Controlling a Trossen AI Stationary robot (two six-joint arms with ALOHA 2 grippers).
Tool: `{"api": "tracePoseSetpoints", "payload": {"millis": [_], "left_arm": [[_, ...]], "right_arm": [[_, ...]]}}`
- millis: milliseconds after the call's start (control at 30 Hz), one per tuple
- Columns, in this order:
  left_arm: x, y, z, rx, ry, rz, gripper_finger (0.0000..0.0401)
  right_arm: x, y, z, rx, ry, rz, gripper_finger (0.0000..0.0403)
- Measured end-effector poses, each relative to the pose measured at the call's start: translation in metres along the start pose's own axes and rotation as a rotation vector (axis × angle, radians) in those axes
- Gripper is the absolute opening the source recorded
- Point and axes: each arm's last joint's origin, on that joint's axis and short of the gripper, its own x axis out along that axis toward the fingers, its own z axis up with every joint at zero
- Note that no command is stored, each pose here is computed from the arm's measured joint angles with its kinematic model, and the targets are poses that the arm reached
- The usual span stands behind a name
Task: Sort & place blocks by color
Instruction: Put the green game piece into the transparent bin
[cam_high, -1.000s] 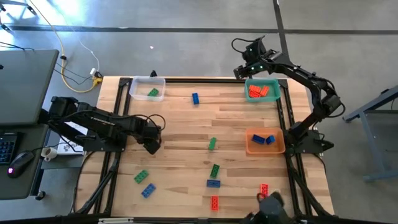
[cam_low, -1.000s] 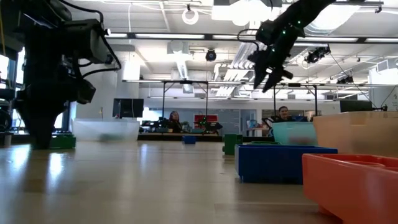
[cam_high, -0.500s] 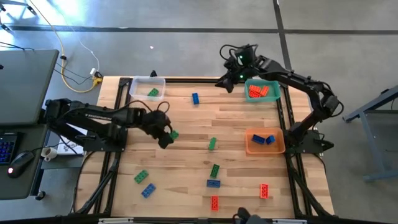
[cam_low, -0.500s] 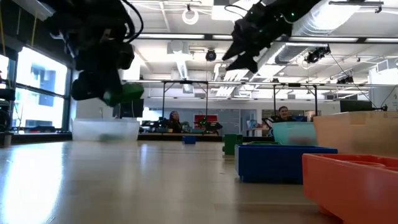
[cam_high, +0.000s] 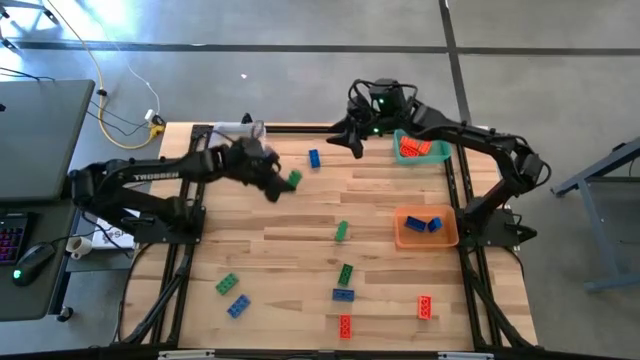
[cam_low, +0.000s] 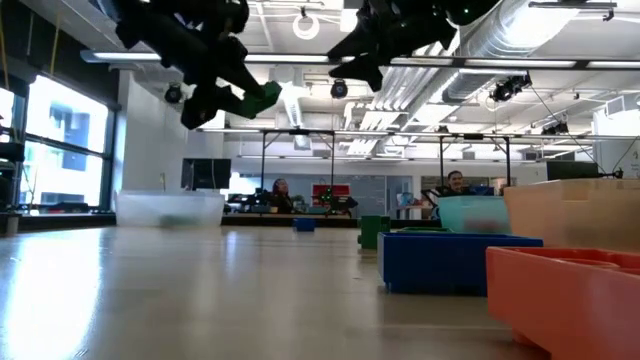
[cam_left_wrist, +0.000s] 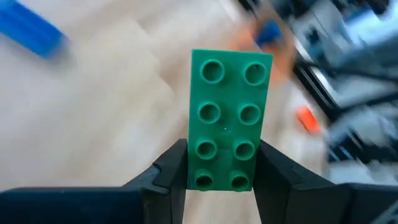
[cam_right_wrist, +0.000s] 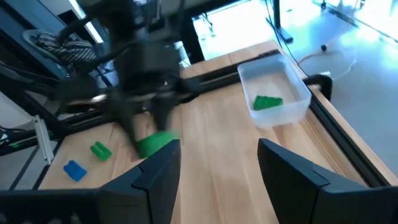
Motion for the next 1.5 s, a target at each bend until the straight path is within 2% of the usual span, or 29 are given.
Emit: {"api": "tracePoseSetpoints", "payload": {"millis": [167,300,500,667,867,1233,1500], "left_arm": [[-0.02,0.02,0.031,0.036,-0.125,0.178,0.0112],[-0.035,0.036,0.046,0.069,-0.175,0.345,0.0112],[-0.05,0.067,0.048,0.076,-0.148,0.622,0.0112],[-0.056,0.093,0.046,0.007,-0.088,0.801,0.0112],[-0.046,0.122,0.047,-0.069,-0.012,0.868,0.0112],[-0.03,0.163,0.042,-0.163,0.116,0.919,0.0112],[-0.022,0.173,0.04,-0.161,0.163,0.921,0.0143]], "right_arm": [[0.004,0.008,0.0,-0.014,-0.001,0.023,0.0199],[0.007,0.014,-0.001,-0.019,0.005,0.039,0.0199],[0.012,0.022,-0.003,-0.001,0.022,0.052,0.0199],[0.015,0.029,-0.007,0.033,0.065,0.066,0.0199],[0.019,0.039,-0.018,0.1,0.157,0.025,0.0199],[0.027,0.062,-0.035,0.105,0.288,-0.134,0.0199],[0.031,0.075,-0.041,0.166,0.312,-0.202,0.0199]]}}
